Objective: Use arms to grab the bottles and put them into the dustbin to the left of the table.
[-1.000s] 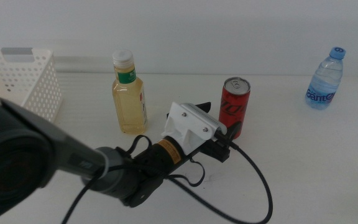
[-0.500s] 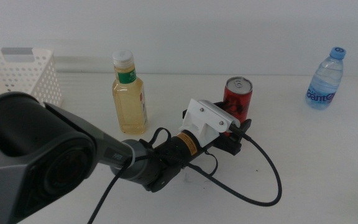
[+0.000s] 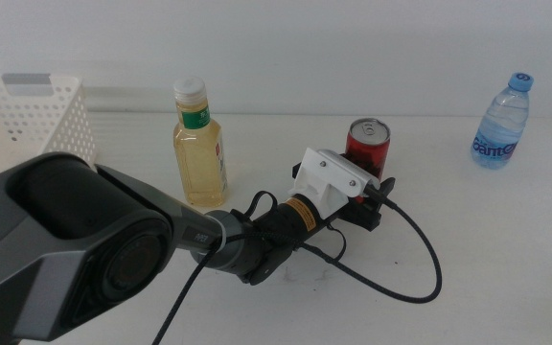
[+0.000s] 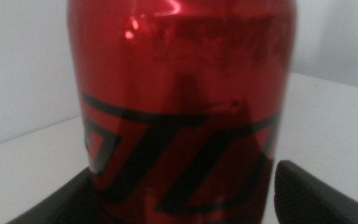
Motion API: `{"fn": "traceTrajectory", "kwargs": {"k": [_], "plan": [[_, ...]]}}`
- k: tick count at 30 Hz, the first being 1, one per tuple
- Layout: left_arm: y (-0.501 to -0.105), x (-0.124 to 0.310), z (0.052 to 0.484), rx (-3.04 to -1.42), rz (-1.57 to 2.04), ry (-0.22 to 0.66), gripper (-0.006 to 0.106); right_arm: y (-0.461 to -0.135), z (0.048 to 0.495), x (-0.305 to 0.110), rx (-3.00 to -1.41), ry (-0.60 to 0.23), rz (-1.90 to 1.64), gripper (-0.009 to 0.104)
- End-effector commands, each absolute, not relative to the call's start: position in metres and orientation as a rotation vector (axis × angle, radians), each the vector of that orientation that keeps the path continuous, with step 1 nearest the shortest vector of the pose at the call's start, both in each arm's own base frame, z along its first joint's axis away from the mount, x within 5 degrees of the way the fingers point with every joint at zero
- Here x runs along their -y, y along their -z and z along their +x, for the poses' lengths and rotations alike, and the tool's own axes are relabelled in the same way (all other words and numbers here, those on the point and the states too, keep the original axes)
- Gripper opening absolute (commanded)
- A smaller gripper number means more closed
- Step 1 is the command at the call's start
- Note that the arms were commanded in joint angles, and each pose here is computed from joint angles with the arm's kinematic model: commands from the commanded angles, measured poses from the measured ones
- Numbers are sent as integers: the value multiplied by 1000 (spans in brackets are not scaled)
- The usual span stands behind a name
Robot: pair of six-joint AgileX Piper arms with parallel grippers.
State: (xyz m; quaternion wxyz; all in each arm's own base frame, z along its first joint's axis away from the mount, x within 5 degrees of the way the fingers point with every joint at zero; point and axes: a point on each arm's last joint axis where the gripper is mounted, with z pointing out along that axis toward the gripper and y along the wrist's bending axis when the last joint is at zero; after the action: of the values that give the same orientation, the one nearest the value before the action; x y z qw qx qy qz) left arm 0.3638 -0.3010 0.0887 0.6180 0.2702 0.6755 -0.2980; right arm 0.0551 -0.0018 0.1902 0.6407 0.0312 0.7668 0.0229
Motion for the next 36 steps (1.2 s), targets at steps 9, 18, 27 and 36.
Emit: {"fn": "traceTrajectory", "kwargs": {"k": [9,18,27,36], "plan": [[-78,309,374,-1579,623,691,86,-190,55,2,-1742,-33,64,88],[-102,302,361,-1607,601,758,16,-190,55,2,-1742,-33,64,88],[-180,252,304,-1763,627,656,-1,-190,55,2,-1742,-33,64,88],[-256,196,257,-2099,509,475,-1,-190,55,2,-1742,-33,64,88]]}}
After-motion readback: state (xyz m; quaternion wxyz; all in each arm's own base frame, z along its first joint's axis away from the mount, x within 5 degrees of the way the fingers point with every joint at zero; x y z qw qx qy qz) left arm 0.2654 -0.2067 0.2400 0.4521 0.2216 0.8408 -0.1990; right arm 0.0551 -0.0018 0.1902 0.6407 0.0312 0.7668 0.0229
